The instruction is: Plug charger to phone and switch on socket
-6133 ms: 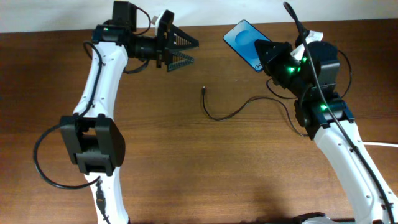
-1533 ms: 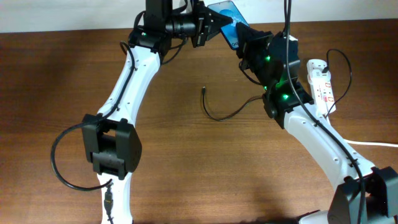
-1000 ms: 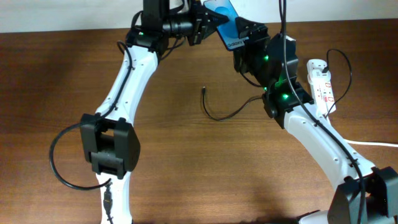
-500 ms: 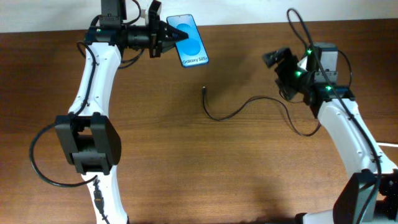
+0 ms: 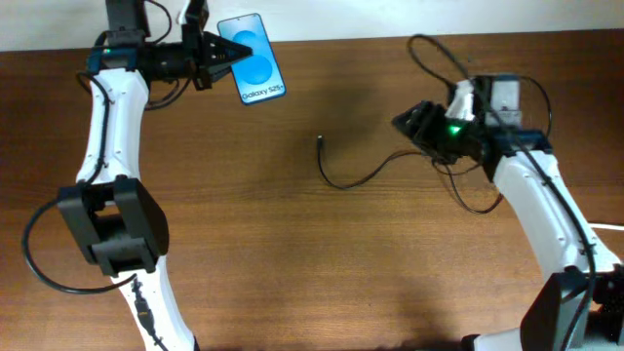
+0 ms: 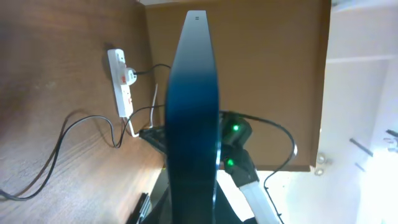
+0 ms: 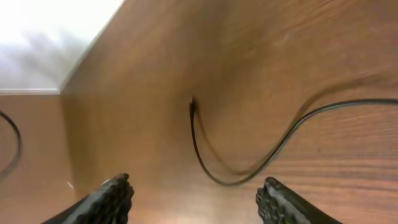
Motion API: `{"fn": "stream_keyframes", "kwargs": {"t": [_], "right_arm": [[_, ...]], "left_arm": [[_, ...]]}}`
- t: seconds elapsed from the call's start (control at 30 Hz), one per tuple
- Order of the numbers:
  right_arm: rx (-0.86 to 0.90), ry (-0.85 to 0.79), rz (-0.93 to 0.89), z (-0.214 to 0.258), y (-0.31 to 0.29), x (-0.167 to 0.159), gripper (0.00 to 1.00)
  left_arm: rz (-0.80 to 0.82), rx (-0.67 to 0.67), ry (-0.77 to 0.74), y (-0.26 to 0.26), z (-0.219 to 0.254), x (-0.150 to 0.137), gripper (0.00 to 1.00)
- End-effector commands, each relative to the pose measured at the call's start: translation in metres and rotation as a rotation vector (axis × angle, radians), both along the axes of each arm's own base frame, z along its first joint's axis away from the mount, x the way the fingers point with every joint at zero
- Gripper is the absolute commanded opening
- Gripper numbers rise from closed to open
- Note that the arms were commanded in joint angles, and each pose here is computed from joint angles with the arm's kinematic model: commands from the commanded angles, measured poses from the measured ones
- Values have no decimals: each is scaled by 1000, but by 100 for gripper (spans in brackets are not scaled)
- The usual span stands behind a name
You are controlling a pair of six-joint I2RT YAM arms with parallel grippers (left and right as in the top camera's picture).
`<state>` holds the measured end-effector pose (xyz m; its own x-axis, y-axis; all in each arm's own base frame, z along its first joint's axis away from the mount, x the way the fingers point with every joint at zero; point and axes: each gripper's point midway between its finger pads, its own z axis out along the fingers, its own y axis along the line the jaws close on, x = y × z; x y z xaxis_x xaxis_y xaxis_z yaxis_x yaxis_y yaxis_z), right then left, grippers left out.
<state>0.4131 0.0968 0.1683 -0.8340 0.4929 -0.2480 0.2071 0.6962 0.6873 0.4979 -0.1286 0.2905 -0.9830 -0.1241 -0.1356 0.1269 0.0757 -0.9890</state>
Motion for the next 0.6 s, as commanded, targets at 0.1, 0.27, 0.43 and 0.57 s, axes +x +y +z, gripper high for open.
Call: {"fn": "stream_keyframes", "kwargs": {"t": [0.1,0.27,0.43,0.57], "right_arm": [[-114,11,158,-3,38,23,61],[-140,76,227,-36,65,28,40],[-176,17,338,-59,94,35,38],[-223,29,365,-84,112,35,38]], "left_arm": [[-11,-32,-37,9,10,-3,0],[24,11,7,9,-1,0,0],[28,15,20,9,-2,0,0],[26,13,22,9,-2,0,0]]}}
